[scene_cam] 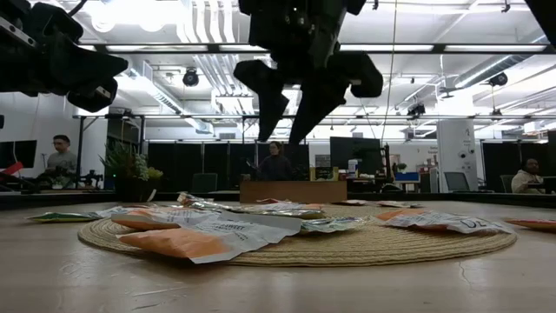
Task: Pick & Place Tea
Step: Put the yellow tea bag into the right section of the wooden organizer
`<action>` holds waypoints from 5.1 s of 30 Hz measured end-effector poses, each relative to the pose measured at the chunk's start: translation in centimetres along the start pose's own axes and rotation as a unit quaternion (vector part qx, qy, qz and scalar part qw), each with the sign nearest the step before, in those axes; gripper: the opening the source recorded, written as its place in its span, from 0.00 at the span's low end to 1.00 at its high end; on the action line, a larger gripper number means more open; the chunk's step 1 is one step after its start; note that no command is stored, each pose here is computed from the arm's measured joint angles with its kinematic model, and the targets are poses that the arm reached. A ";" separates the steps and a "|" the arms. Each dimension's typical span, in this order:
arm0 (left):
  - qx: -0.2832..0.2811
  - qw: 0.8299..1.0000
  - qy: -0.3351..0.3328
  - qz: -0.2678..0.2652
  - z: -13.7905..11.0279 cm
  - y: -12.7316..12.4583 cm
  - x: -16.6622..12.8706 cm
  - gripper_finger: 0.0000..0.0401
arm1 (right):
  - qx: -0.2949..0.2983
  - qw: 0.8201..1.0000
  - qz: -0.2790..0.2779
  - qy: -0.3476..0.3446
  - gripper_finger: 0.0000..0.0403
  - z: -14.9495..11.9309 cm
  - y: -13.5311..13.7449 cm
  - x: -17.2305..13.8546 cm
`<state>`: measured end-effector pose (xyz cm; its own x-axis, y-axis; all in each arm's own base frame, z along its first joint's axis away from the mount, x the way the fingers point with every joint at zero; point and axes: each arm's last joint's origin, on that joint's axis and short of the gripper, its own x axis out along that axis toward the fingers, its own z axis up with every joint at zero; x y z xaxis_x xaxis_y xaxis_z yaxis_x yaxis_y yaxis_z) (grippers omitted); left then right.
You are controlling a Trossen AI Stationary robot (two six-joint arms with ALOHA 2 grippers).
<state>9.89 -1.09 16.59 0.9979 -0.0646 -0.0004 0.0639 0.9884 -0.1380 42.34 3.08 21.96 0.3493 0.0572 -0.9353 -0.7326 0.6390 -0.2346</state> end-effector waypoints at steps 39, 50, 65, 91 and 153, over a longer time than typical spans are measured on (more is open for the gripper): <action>0.000 1.000 0.000 0.000 0.0 0.0 0.0 0.00 | -0.019 0.996 0.052 0.064 0.54 3.5 -0.2 6.4; 0.000 1.000 0.000 0.000 0.0 0.0 0.0 0.00 | -0.021 0.994 0.070 0.082 0.54 3.0 0.1 8.6; 0.000 1.000 0.000 0.000 0.0 0.0 0.0 0.00 | -0.022 0.993 0.079 0.089 0.25 2.8 0.3 8.7; 0.000 1.000 0.000 0.000 0.0 0.0 0.0 0.00 | -0.007 0.994 0.070 0.087 0.02 3.0 -0.1 8.4; 0.000 1.000 0.000 0.000 0.0 0.0 0.0 0.00 | 0.083 0.988 0.045 0.118 0.37 1.9 -2.2 9.0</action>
<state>9.89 -1.09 16.58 0.9979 -0.0645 -0.0006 0.0638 0.9884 -0.1378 48.21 3.65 14.56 0.1264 -0.0485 -0.9908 -0.6414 0.7579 -0.1189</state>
